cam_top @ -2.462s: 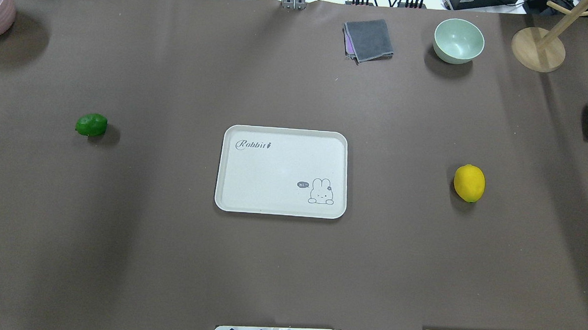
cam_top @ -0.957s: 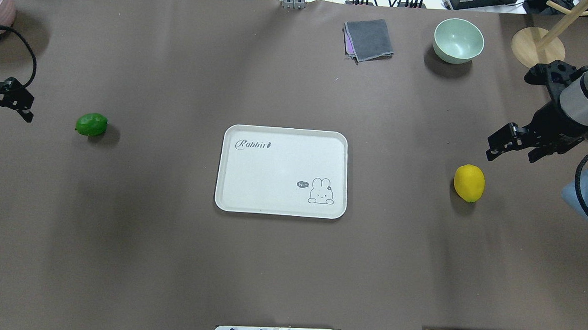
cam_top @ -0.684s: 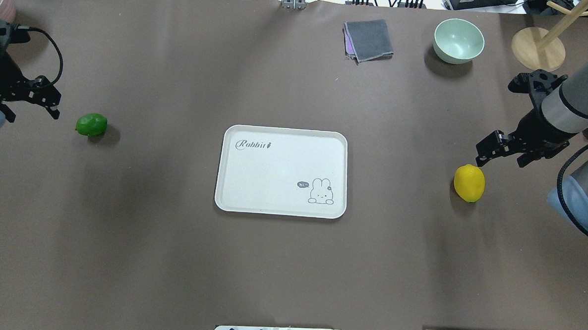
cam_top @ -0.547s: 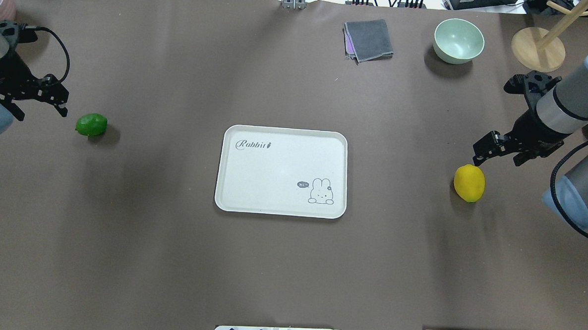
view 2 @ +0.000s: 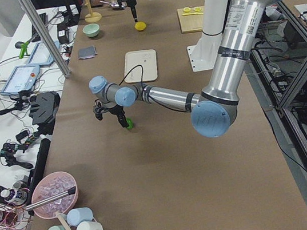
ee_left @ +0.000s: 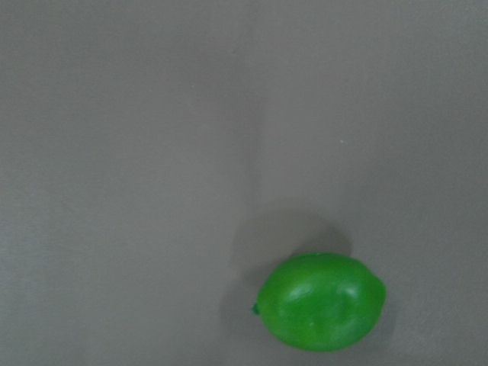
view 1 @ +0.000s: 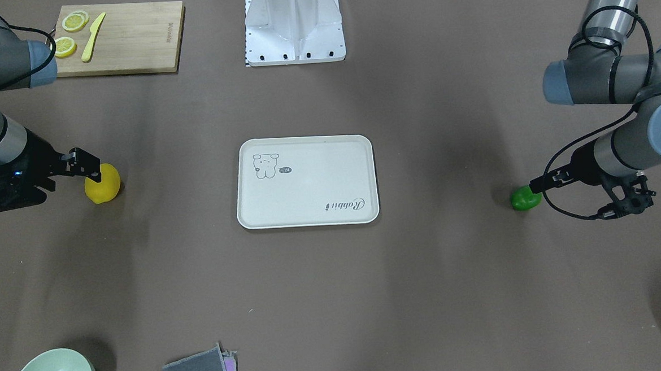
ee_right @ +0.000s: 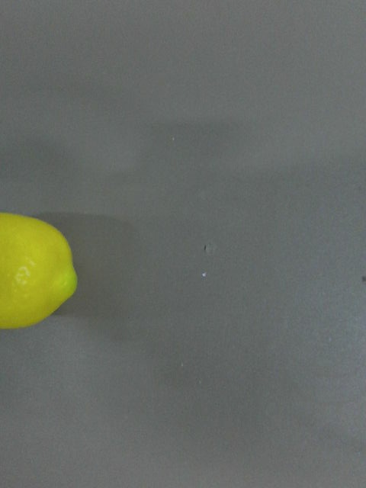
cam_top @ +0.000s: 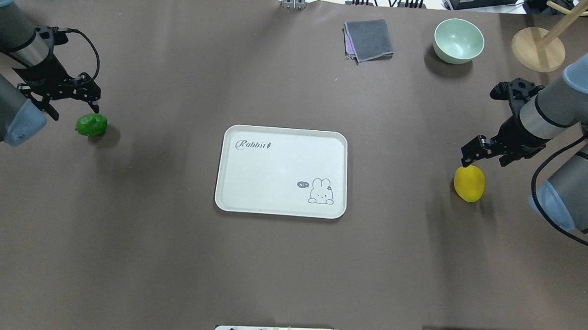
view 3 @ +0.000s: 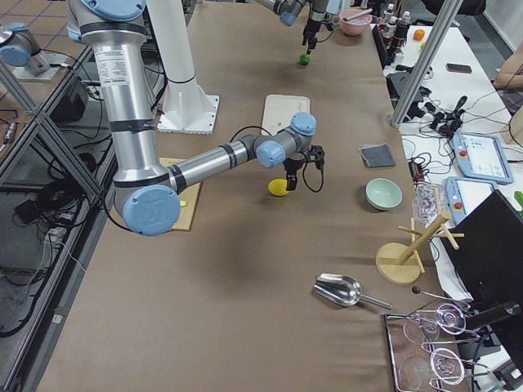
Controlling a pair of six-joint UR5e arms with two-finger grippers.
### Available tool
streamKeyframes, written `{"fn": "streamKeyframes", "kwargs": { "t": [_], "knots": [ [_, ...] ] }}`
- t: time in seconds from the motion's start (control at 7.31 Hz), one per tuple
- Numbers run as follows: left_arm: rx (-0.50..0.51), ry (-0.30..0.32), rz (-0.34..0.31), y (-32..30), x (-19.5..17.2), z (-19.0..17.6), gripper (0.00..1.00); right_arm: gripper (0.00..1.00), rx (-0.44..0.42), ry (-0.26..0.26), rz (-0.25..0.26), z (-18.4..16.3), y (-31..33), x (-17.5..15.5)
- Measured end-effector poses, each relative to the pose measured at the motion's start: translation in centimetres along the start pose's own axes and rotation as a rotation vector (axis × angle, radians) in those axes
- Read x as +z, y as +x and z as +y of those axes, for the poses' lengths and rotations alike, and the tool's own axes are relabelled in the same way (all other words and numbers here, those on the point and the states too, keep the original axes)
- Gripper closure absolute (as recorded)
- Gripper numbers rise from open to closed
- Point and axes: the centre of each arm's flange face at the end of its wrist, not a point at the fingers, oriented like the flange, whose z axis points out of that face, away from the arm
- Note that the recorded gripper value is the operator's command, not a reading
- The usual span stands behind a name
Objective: Place all lemons on tray
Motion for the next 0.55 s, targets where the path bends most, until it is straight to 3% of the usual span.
{"fn": "streamKeyframes", "kwargs": {
  "t": [0.27, 0.41, 0.55],
  "knots": [
    [-0.001, 0.005, 0.004, 1.1, 2.0, 0.3, 0.04, 0.02, -0.007, -0.010, 0.010, -0.1, -0.8, 1.2],
    [0.003, 0.013, -0.002, 1.3, 2.6, 0.5, 0.09, 0.02, -0.010, -0.016, 0.016, 0.0, -0.9, 1.7],
    [0.014, 0.020, -0.003, 1.3, 3.0, 0.6, 0.22, 0.02, -0.015, -0.019, 0.023, 0.1, -1.1, 2.2]
  ]
}}
